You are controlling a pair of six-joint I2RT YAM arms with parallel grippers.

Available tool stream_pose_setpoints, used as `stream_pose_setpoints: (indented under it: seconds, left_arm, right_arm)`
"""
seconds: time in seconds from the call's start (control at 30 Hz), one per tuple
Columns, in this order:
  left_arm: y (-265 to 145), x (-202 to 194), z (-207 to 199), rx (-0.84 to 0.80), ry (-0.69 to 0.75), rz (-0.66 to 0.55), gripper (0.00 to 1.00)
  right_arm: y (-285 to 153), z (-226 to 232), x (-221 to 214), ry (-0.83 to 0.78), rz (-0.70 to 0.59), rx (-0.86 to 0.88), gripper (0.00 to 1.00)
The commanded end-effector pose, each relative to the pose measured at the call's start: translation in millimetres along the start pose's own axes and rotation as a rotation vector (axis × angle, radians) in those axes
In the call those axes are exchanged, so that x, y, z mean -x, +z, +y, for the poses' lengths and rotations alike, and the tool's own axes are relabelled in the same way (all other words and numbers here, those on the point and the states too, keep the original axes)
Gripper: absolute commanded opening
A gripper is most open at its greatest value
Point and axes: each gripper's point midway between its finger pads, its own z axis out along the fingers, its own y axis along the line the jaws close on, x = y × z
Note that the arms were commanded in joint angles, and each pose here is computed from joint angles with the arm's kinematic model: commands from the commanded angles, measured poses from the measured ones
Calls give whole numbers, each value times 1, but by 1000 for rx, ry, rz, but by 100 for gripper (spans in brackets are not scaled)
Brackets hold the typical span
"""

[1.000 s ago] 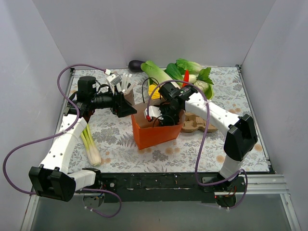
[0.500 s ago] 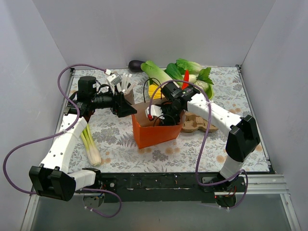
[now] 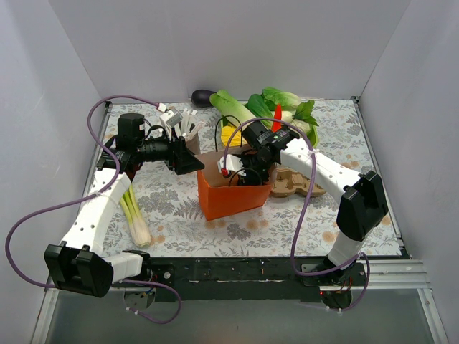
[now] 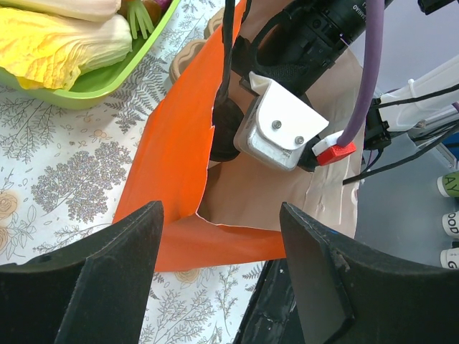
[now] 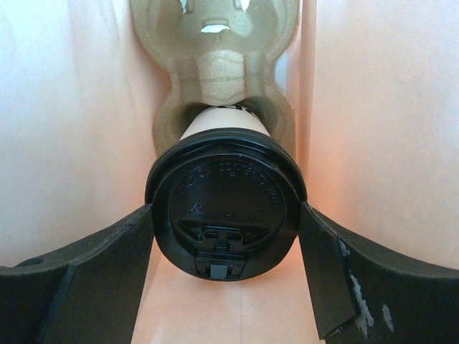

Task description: Pack the takeout coffee

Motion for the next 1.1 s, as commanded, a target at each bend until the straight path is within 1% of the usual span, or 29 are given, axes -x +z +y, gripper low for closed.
stream_pose_setpoints:
  seconds: [0.0, 0.77, 1.07]
  left_arm:
    - [-2, 0, -4, -21, 10, -1, 66]
    - [-2, -2, -6, -28, 8, -3, 66]
    - [-3, -4, -7, -26, 1, -4, 66]
  right_arm:
    - [3, -7, -1, -13, -14, -23, 1]
    - [1, -7, -2, -11, -10, -31, 1]
    - [0, -9, 3, -21, -32, -37, 1]
